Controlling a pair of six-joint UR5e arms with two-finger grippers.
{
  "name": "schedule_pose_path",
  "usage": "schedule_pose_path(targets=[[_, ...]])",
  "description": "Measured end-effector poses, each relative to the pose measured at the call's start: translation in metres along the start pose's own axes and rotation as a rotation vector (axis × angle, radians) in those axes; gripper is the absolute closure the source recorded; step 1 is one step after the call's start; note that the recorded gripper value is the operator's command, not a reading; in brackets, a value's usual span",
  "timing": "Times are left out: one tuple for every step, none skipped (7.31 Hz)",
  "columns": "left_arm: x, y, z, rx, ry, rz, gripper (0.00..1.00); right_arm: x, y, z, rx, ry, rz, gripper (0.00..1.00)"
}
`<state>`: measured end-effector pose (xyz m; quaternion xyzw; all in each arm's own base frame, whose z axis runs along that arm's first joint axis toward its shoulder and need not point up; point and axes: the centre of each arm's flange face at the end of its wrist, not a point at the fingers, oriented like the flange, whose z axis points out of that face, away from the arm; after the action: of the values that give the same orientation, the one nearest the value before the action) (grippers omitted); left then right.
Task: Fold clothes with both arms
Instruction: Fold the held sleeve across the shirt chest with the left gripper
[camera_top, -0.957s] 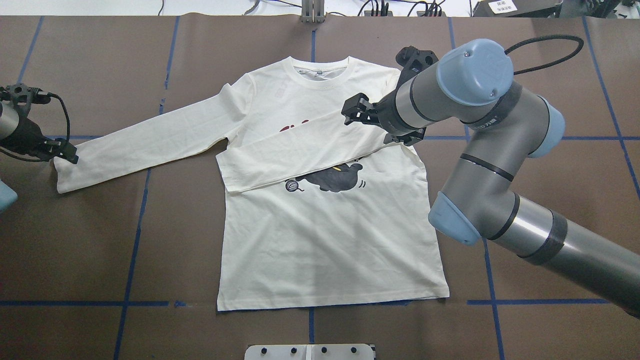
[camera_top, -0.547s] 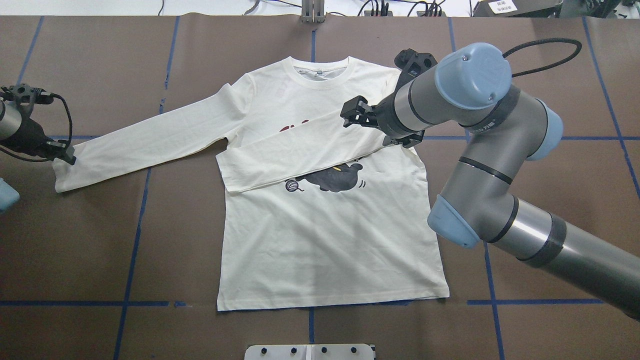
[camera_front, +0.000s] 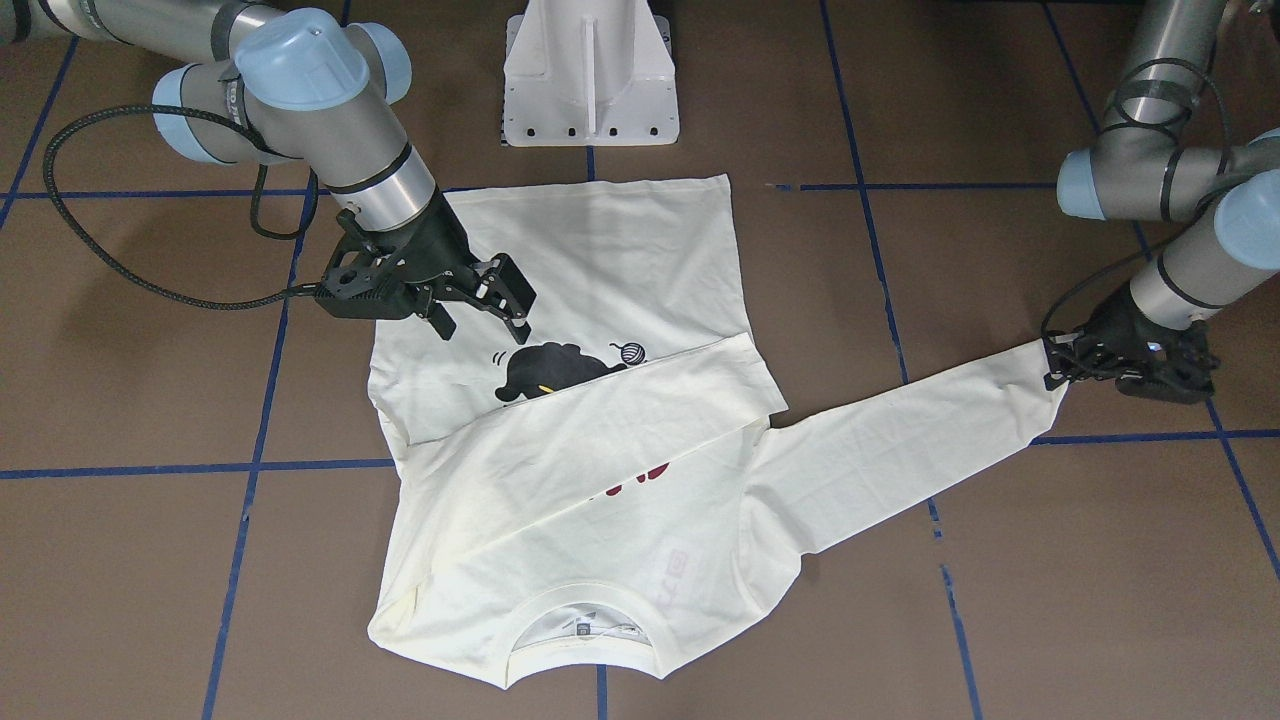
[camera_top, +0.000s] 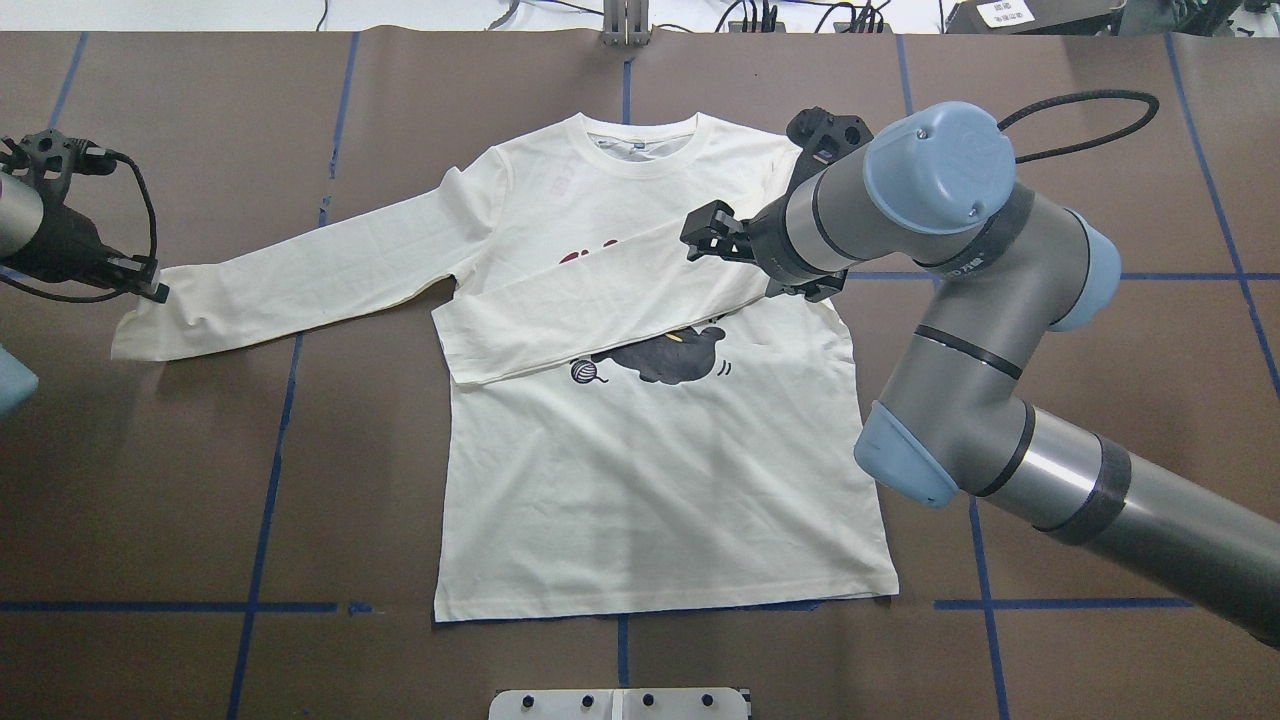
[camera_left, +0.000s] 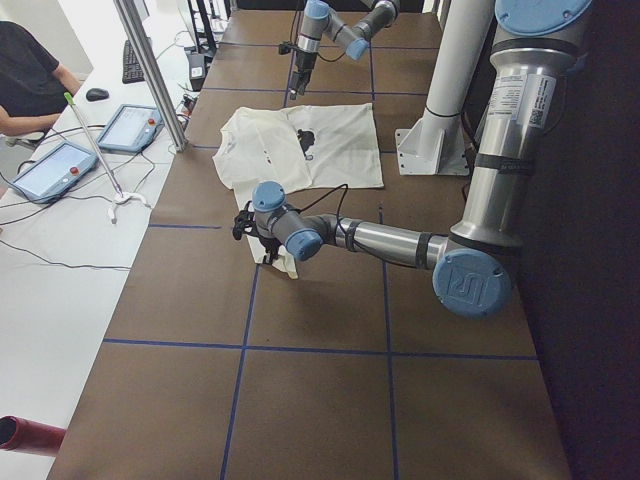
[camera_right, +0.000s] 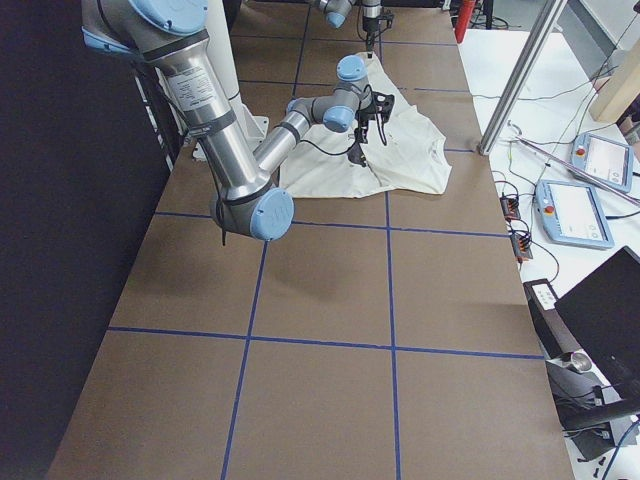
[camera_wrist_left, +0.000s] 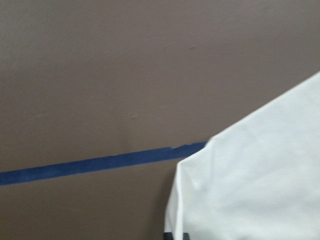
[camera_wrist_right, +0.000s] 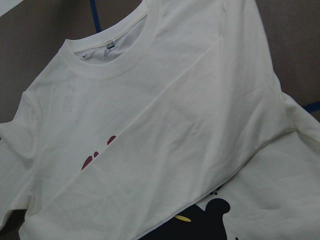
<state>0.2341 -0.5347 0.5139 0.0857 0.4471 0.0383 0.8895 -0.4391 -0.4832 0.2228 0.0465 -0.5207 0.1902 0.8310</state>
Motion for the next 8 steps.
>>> schedule_pose_path(targets=[[0.053, -0.009, -0.020, 0.026, 0.052, -0.064, 1.00, 0.010, -0.002, -0.003, 0.005, 0.005, 0.001, 0.00], [0.137, -0.018, -0.025, 0.022, 0.110, -0.137, 1.00, 0.033, -0.007, -0.012, 0.011, 0.016, -0.014, 0.00], [0.238, -0.020, -0.017, 0.011, 0.138, -0.203, 1.00, 0.062, -0.015, -0.026, 0.022, 0.029, -0.052, 0.00], [0.336, -0.019, -0.008, 0.030, 0.140, -0.251, 1.00, 0.097, -0.026, -0.045, 0.034, 0.050, -0.086, 0.00], [0.417, -0.026, -0.007, 0.057, 0.142, -0.284, 1.00, 0.135, -0.040, -0.067, 0.039, 0.075, -0.108, 0.00], [0.487, -0.041, -0.001, 0.082, 0.138, -0.304, 1.00, 0.176, -0.055, -0.093, 0.038, 0.101, -0.131, 0.00], [0.554, -0.052, 0.021, 0.112, 0.114, -0.303, 1.00, 0.219, -0.073, -0.122, 0.033, 0.127, -0.167, 0.00], [0.604, -0.052, 0.051, 0.142, 0.109, -0.286, 1.00, 0.259, -0.091, -0.148, 0.023, 0.147, -0.209, 0.00]])
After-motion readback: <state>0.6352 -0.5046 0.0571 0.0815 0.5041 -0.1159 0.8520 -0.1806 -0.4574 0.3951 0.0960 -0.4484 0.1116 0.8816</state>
